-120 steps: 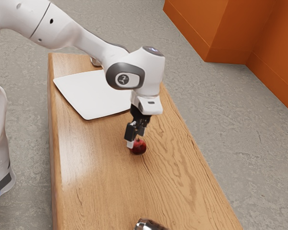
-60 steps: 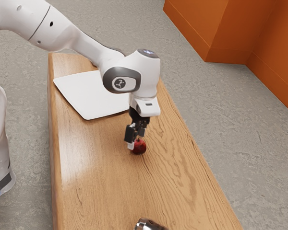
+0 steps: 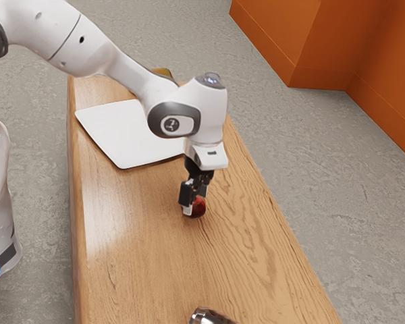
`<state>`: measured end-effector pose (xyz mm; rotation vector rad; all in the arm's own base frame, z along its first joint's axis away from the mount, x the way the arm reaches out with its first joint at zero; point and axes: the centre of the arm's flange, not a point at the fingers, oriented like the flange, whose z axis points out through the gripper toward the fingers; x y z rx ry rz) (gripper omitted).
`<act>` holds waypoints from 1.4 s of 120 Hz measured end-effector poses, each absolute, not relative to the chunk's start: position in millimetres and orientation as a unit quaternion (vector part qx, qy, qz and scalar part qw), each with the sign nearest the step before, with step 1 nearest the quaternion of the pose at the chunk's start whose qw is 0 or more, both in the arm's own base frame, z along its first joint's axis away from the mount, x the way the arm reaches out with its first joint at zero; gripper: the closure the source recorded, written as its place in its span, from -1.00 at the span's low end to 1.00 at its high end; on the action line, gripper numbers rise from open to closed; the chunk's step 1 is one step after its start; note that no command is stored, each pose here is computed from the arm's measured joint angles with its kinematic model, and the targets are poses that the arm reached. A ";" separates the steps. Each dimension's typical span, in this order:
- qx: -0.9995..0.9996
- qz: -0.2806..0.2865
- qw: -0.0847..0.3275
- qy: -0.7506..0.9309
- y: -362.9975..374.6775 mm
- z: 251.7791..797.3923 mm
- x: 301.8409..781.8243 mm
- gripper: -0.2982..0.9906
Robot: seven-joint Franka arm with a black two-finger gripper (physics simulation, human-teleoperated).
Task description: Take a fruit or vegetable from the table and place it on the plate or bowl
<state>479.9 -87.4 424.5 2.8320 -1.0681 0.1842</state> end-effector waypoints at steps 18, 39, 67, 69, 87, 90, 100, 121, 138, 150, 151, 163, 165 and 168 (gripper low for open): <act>0.933 0.058 0.056 -0.351 -87.4 416.6 482.7 -0.53; 0.933 0.053 0.058 -0.350 -87.3 407.0 485.6 -0.52; 0.933 0.053 0.058 -0.351 -87.8 405.9 486.4 -0.17; 0.933 0.054 0.058 -0.351 -87.9 406.1 486.4 -0.13; 0.933 0.055 0.055 -0.351 -88.1 408.5 486.9 -0.04; 0.933 0.056 0.054 -0.351 -88.1 409.9 486.7 -0.03; 0.933 0.064 0.050 -0.350 -87.9 425.7 485.4 -0.01; 0.934 0.098 0.003 -0.343 -70.0 527.3 490.9 0.00; 0.966 0.073 -0.016 -0.247 26.0 569.7 487.8 -0.02; 0.985 0.039 -0.021 -0.166 101.2 573.9 472.4 -0.02; 0.986 0.036 -0.021 -0.159 107.3 573.8 470.7 -0.02; 0.997 0.002 -0.017 -0.076 173.6 566.7 447.2 -0.02; 0.998 -0.003 -0.016 -0.061 184.7 564.9 442.5 -0.02; 0.999 -0.011 -0.015 -0.041 199.5 562.2 435.8 -0.02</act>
